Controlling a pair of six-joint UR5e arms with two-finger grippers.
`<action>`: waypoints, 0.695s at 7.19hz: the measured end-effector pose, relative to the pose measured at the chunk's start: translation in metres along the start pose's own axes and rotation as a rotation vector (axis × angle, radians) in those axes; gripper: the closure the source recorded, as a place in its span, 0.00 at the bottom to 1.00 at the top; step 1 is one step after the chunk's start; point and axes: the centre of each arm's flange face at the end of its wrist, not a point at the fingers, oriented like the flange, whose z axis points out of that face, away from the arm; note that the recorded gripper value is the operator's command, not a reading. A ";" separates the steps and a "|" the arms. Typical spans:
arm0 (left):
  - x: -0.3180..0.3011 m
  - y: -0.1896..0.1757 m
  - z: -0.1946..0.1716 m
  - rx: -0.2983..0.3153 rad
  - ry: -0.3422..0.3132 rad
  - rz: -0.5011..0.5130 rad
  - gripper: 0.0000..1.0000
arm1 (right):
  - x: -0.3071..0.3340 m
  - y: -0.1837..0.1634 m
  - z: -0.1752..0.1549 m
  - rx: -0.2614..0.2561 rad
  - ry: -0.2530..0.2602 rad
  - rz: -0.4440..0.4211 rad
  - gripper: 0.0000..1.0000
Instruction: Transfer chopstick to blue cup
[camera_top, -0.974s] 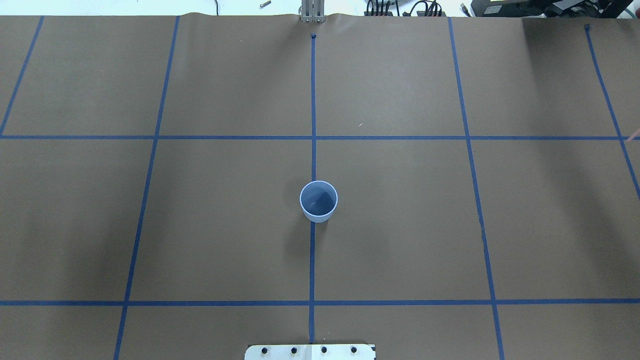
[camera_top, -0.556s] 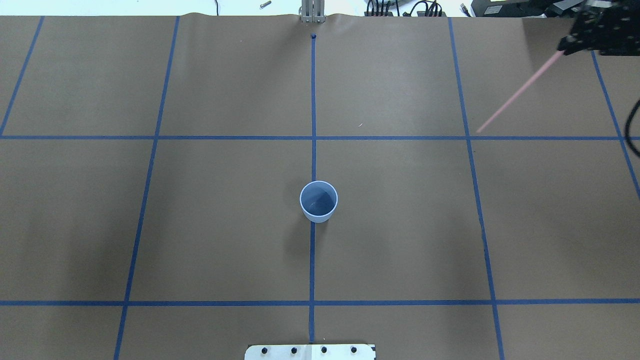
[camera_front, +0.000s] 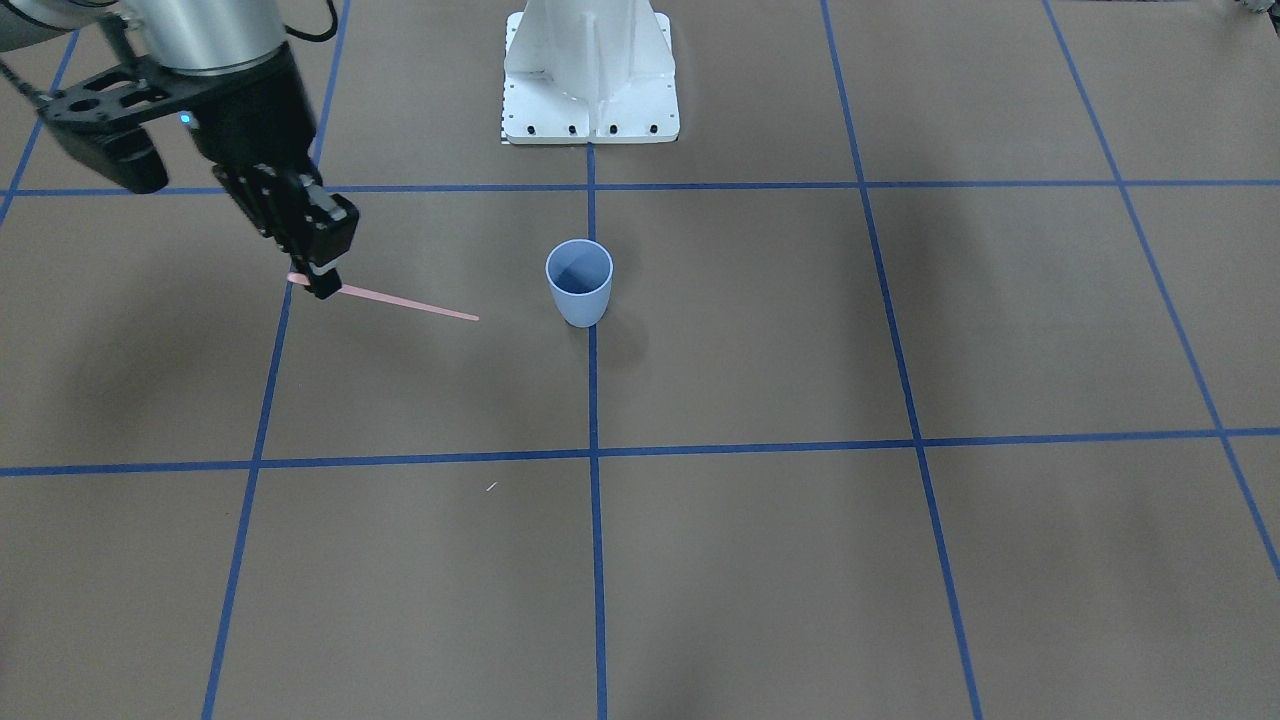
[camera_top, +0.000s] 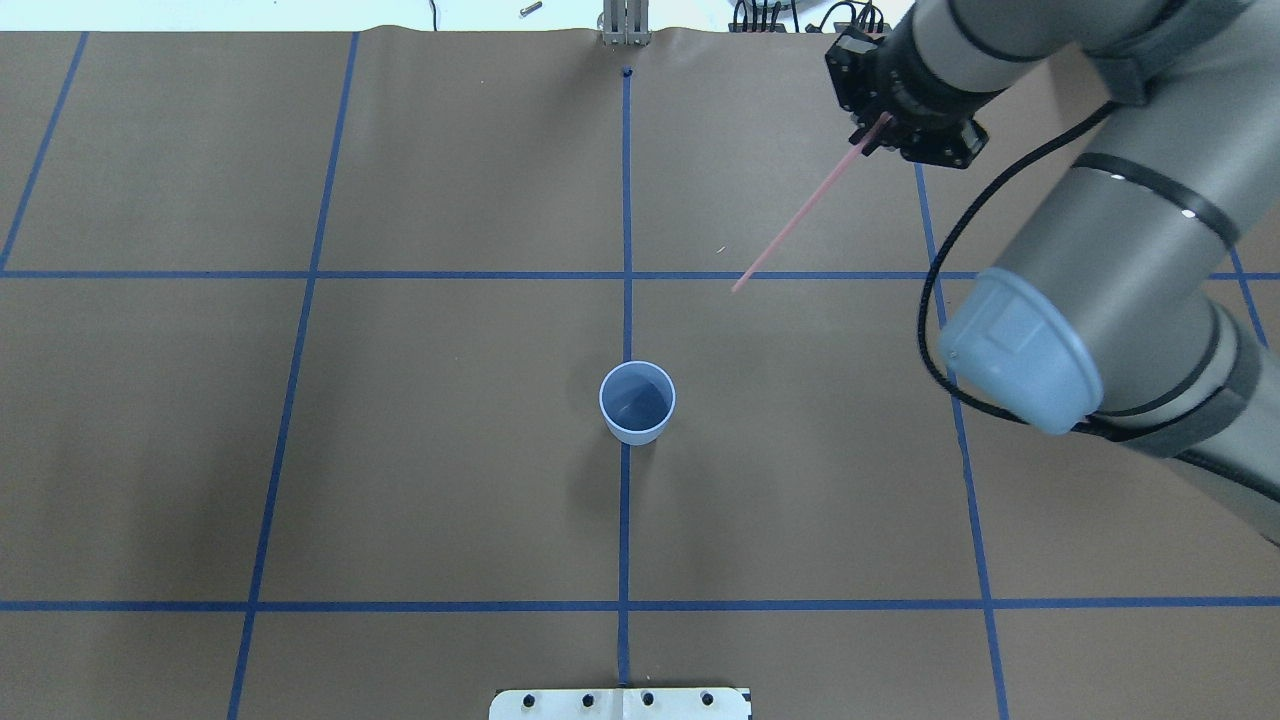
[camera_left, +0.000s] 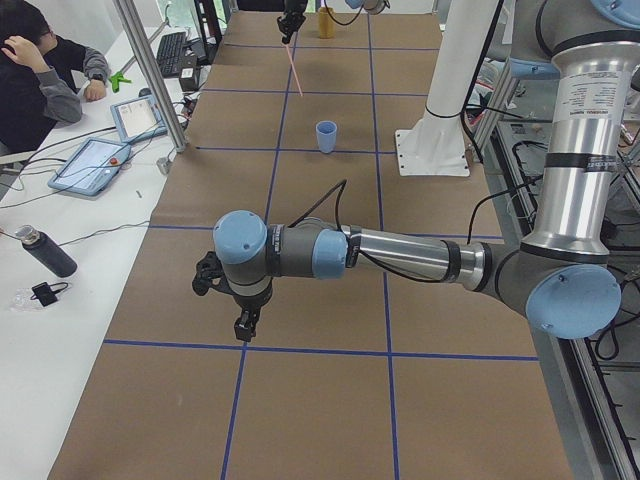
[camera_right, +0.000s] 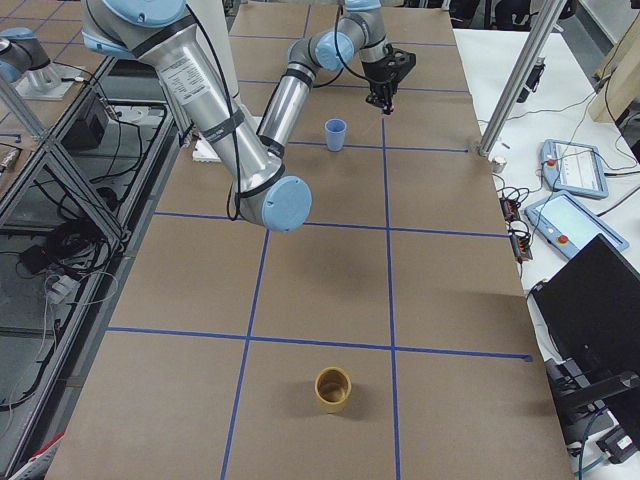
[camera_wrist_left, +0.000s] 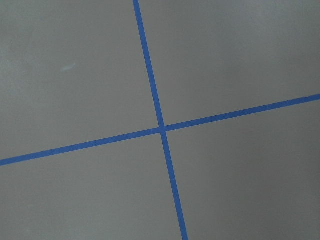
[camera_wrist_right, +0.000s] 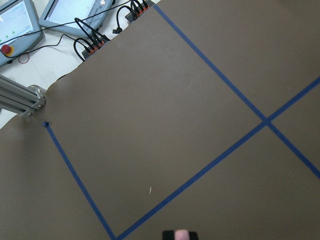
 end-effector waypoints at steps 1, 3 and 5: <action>0.000 0.000 0.001 -0.001 0.000 -0.001 0.01 | -0.024 0.029 -0.001 0.005 0.033 0.051 1.00; 0.000 -0.001 0.002 0.001 0.000 0.004 0.01 | -0.046 0.075 0.005 0.005 0.082 0.098 1.00; -0.002 -0.001 0.004 0.000 0.000 0.004 0.01 | -0.045 0.114 0.022 0.008 0.127 0.092 1.00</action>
